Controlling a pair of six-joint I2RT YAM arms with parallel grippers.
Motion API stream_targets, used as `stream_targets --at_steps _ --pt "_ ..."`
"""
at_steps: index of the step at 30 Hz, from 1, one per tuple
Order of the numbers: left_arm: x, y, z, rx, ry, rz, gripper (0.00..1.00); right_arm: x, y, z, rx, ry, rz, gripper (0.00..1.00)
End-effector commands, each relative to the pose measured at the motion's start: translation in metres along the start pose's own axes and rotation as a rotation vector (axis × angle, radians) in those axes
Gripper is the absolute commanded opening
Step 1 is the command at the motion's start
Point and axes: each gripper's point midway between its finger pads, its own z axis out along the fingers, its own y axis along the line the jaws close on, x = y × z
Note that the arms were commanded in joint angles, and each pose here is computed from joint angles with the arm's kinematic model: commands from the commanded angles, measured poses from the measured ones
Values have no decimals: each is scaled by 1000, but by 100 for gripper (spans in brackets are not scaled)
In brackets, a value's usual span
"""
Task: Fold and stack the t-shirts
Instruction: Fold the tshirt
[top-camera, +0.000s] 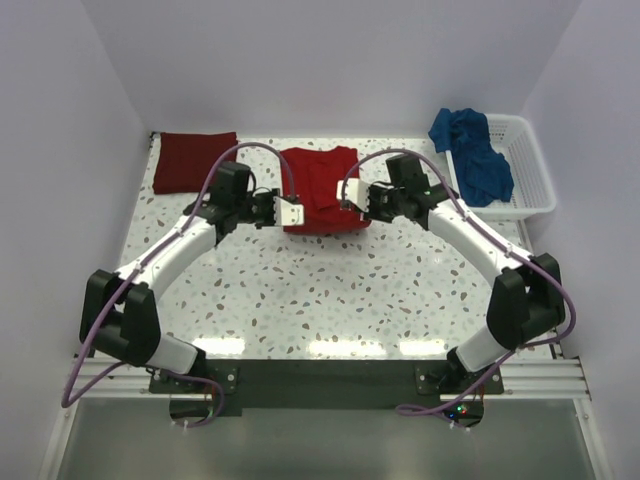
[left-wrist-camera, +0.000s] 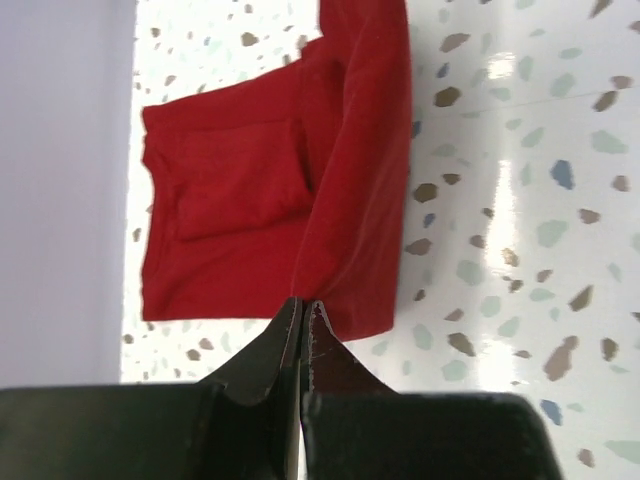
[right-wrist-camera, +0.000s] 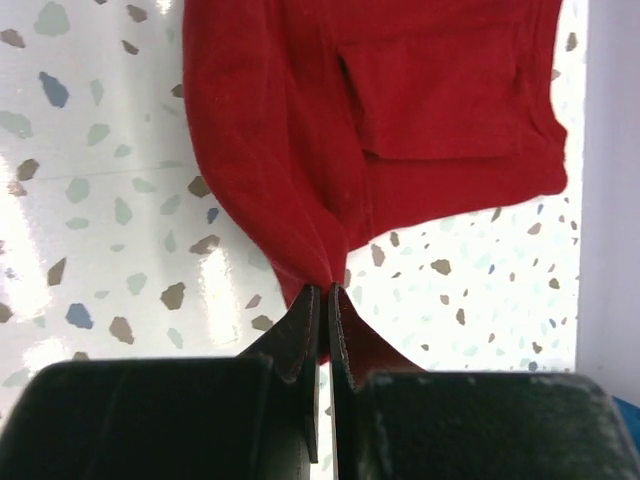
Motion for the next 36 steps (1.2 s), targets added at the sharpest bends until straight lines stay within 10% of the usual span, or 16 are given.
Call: stream_targets --at_steps 1,15,25,36 --pt "-11 -34 -7 102 -36 -51 0 1 24 -12 -88 30 58 0" --pt "-76 -203 -91 421 -159 -207 0 -17 187 -121 -310 -61 -133 0" --pt "-92 -119 -68 274 -110 -231 0 -20 132 -107 -264 -8 -27 0" --pt "9 -52 10 257 -4 -419 0 34 67 -40 -266 39 129 0"
